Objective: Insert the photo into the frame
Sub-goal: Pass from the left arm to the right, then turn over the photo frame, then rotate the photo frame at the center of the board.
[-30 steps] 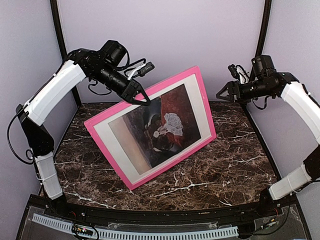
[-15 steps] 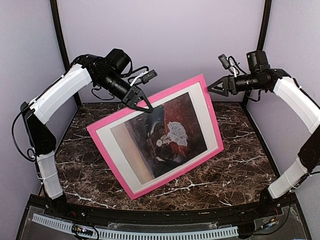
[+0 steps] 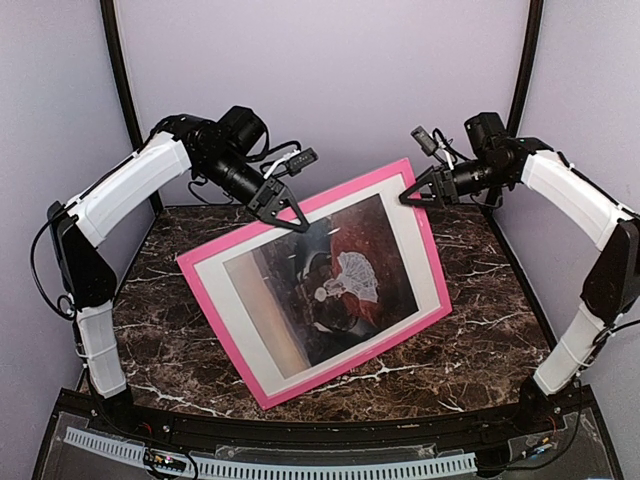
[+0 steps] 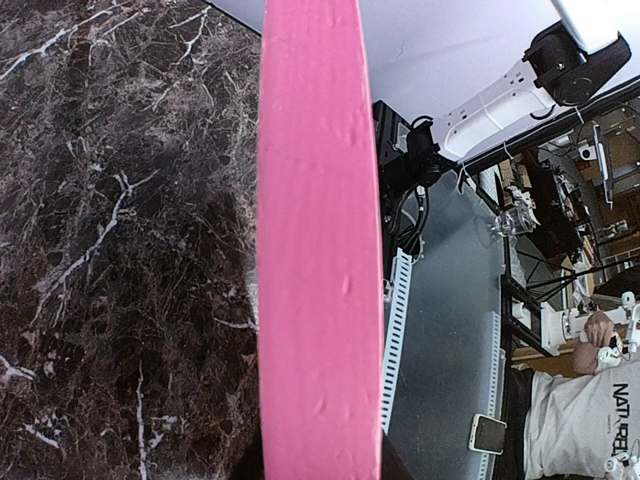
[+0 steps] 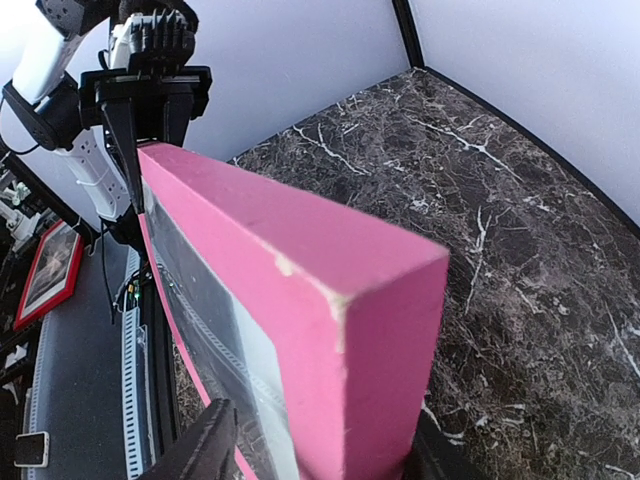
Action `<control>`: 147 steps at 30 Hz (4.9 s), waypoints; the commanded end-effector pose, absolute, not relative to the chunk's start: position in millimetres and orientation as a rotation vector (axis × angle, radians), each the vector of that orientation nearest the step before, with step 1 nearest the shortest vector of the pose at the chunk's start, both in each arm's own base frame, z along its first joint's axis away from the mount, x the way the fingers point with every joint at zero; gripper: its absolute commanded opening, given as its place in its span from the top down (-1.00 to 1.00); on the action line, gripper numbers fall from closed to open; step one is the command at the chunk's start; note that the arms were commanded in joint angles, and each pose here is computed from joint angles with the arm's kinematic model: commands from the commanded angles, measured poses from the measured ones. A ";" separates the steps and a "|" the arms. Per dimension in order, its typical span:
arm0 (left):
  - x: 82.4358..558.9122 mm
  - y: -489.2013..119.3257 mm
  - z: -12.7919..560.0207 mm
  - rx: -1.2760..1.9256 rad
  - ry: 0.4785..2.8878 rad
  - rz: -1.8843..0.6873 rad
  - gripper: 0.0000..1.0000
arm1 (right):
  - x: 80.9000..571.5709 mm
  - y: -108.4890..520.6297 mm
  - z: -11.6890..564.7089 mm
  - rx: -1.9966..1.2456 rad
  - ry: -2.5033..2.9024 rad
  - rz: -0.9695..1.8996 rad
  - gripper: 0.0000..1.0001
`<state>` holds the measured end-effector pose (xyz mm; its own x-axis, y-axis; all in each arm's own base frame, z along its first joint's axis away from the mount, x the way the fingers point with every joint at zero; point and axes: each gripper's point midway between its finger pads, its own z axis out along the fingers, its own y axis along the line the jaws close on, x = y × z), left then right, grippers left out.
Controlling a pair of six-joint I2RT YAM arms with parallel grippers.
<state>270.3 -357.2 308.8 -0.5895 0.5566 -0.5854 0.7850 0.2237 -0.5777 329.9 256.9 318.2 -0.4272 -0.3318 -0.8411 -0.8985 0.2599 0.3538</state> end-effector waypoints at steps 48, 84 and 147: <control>365.7 -231.9 317.2 0.426 2.143 -0.654 -0.86 | 432.7 155.2 159.6 0.223 2.260 1.356 1.00; 292.1 -217.7 137.3 -0.086 2.390 -0.901 -0.84 | 324.4 140.5 72.1 0.498 2.450 1.130 -0.11; 402.6 -284.3 57.3 -0.093 2.537 -0.822 -0.87 | 206.2 232.8 60.8 -0.348 2.644 1.153 -0.41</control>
<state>387.5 -274.4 47.9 -0.8702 -0.3090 -0.3837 -0.0341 0.8148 -0.5788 223.8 201.0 46.4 -0.9560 -0.0143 -0.2931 -0.1992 0.7652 0.6123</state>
